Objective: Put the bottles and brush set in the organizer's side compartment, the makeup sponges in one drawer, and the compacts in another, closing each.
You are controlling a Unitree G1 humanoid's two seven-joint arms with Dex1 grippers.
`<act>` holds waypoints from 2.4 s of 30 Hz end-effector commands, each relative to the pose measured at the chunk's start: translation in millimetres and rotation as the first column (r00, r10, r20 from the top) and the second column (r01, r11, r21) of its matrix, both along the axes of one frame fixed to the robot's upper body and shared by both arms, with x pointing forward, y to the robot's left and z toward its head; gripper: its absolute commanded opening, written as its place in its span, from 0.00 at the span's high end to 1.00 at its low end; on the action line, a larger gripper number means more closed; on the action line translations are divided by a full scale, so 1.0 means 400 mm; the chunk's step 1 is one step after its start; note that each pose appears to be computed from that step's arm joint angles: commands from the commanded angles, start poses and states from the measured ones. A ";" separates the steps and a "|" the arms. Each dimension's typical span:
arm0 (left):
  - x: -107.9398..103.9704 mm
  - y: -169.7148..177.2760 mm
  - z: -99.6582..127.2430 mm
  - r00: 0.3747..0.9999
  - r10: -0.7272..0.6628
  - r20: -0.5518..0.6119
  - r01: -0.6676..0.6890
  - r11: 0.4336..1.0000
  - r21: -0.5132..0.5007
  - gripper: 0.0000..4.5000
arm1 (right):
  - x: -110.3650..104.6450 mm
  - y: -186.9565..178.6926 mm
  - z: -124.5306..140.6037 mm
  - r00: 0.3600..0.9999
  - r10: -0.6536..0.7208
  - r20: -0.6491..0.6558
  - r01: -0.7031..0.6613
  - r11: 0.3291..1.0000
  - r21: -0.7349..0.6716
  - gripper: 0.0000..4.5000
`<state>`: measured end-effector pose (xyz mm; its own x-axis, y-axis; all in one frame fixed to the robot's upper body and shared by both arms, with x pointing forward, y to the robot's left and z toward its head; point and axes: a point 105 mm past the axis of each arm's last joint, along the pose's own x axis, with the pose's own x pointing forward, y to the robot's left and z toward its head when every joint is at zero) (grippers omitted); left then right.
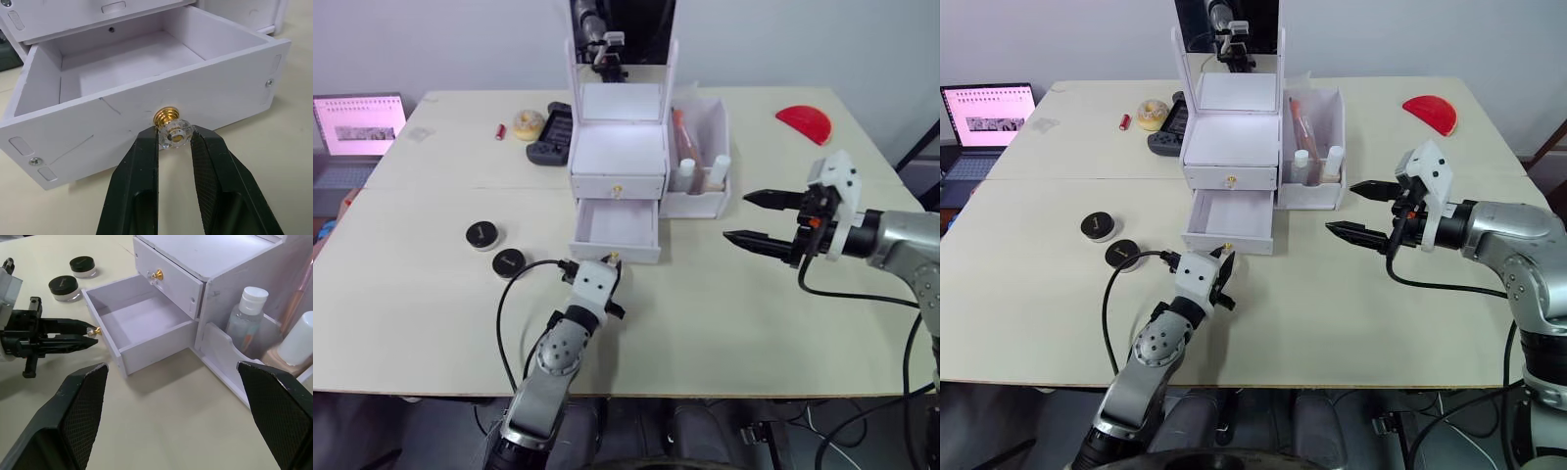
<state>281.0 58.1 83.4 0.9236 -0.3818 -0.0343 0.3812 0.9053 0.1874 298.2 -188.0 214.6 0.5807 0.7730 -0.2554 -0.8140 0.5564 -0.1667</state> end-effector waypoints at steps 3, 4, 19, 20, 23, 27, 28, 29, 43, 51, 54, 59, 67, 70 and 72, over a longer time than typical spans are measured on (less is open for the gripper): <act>-0.009 -0.009 0.030 0.999 -0.022 0.029 0.023 0.999 -0.026 0.77 | -0.001 0.004 0.031 0.999 0.013 0.051 -0.012 1.000 -0.007 0.00; -0.009 -0.010 0.029 0.999 -0.023 0.026 0.023 0.999 -0.027 0.77 | -0.001 0.005 0.031 0.999 0.012 0.052 -0.012 1.000 -0.007 0.00; -0.051 0.031 0.036 0.998 -0.066 -0.004 0.066 0.998 0.007 0.01 | -0.004 0.004 0.032 0.999 0.003 0.053 -0.003 1.000 0.001 0.00; -0.060 0.037 0.039 0.997 -0.075 -0.009 0.075 0.997 0.012 0.01 | -0.004 0.003 0.031 0.999 0.002 0.052 -0.002 1.000 0.001 0.00; -0.110 0.079 0.060 0.988 -0.154 -0.033 0.154 0.988 0.010 0.01 | -0.011 -0.012 0.027 0.999 -0.018 0.048 0.018 1.000 0.001 0.00; -0.167 0.182 0.122 0.969 -0.244 -0.042 0.240 0.968 -0.069 0.01 | -0.030 -0.047 0.012 0.997 -0.074 0.035 0.074 0.997 0.008 0.00; -0.178 0.221 0.142 0.964 -0.261 -0.043 0.257 0.962 -0.089 0.01 | -0.039 -0.059 0.006 0.995 -0.091 0.029 0.091 0.996 0.014 0.00; -0.184 0.271 0.149 0.963 -0.259 -0.070 0.254 0.964 -0.082 0.01 | -0.049 -0.073 -0.001 0.993 -0.115 0.024 0.114 0.993 0.017 0.00; -0.199 0.748 0.202 0.967 0.070 -0.245 -0.062 0.997 0.040 0.01 | -0.153 -0.302 -0.065 0.922 -0.387 -0.022 0.387 0.921 0.033 0.00; -0.203 0.793 0.202 0.965 0.103 -0.242 -0.101 0.995 0.020 0.01 | -0.173 -0.331 -0.095 0.913 -0.407 -0.036 0.408 0.913 0.014 0.00; -0.203 0.783 0.196 0.964 0.090 -0.252 -0.086 0.996 0.027 0.01 | -0.172 -0.328 -0.098 0.912 -0.408 -0.037 0.408 0.912 0.022 0.00; -0.200 0.767 0.195 0.963 0.081 -0.256 -0.072 0.996 0.042 0.01 | -0.159 -0.319 -0.096 0.908 -0.417 -0.026 0.418 0.907 0.057 0.00; -0.163 0.682 0.169 0.969 0.096 -0.229 -0.105 0.994 -0.031 0.01 | -0.128 -0.194 -0.012 0.958 -0.286 0.027 0.279 0.948 0.153 0.00; -0.146 0.640 0.139 0.966 0.126 -0.226 -0.141 0.989 -0.049 0.01 | -0.111 -0.133 0.010 0.975 -0.220 0.041 0.211 0.965 0.157 0.00; -0.129 0.592 0.117 0.969 0.124 -0.213 -0.150 0.982 -0.114 0.01 | -0.101 -0.069 0.017 0.991 -0.126 0.045 0.119 0.984 0.131 0.00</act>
